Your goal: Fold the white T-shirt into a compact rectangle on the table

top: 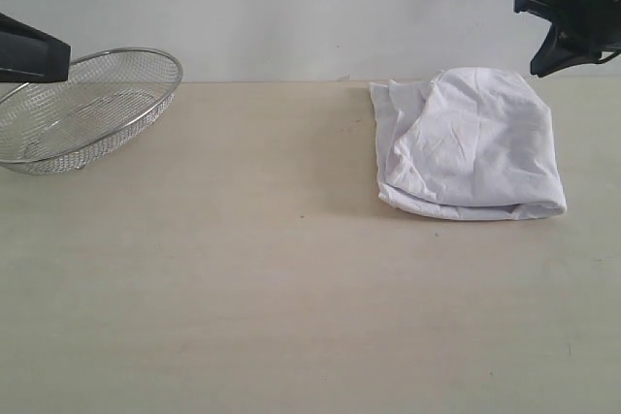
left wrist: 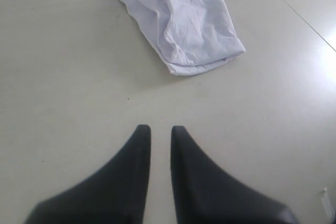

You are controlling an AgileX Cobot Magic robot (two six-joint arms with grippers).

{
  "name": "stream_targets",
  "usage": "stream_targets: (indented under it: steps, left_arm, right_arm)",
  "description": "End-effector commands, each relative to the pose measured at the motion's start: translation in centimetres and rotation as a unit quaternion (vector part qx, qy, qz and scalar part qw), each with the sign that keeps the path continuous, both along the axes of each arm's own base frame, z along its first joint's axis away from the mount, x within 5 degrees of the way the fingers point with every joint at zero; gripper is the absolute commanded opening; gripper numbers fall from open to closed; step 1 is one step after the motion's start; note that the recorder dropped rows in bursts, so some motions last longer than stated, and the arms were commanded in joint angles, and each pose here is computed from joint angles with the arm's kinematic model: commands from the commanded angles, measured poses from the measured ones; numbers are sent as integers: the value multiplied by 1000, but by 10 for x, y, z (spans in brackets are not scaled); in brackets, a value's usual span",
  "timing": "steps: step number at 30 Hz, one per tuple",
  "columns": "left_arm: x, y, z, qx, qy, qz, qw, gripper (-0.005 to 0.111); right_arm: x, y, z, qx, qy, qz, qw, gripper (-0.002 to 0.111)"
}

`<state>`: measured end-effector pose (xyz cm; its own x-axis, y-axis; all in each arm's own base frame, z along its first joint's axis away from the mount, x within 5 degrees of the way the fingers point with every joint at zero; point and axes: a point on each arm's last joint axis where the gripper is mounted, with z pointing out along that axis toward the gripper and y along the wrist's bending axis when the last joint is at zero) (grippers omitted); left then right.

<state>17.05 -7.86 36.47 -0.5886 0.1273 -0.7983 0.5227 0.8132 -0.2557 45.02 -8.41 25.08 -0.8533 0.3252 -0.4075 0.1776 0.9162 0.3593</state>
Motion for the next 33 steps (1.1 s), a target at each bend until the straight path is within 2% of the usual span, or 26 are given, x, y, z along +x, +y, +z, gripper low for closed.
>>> stream_targets:
  steps: [1, 9, 17, 23, 33]
  left_arm:
    - [-2, -1, 1, -4, -6, 0, 1000, 14]
    - [-2, -1, 1, -7, -6, 0, 1000, 14]
    - [-1, -1, 2, -8, -7, 1, 1000, 14]
    - [-1, -1, 2, -11, -9, 2, 1000, 14]
    - [-3, -4, 3, -34, 4, -3, 999, 14]
  right_arm:
    - [-34, 27, 12, -17, -39, -1, 999, 0]
    - [-121, 79, 7, -22, -102, -14, 994, 0]
    - [-201, 131, -18, -34, -119, 56, 991, 0]
    - [-243, 150, -35, -21, -131, 79, 988, 0]
    - [-304, 166, -58, -5, -234, 115, 965, 0]
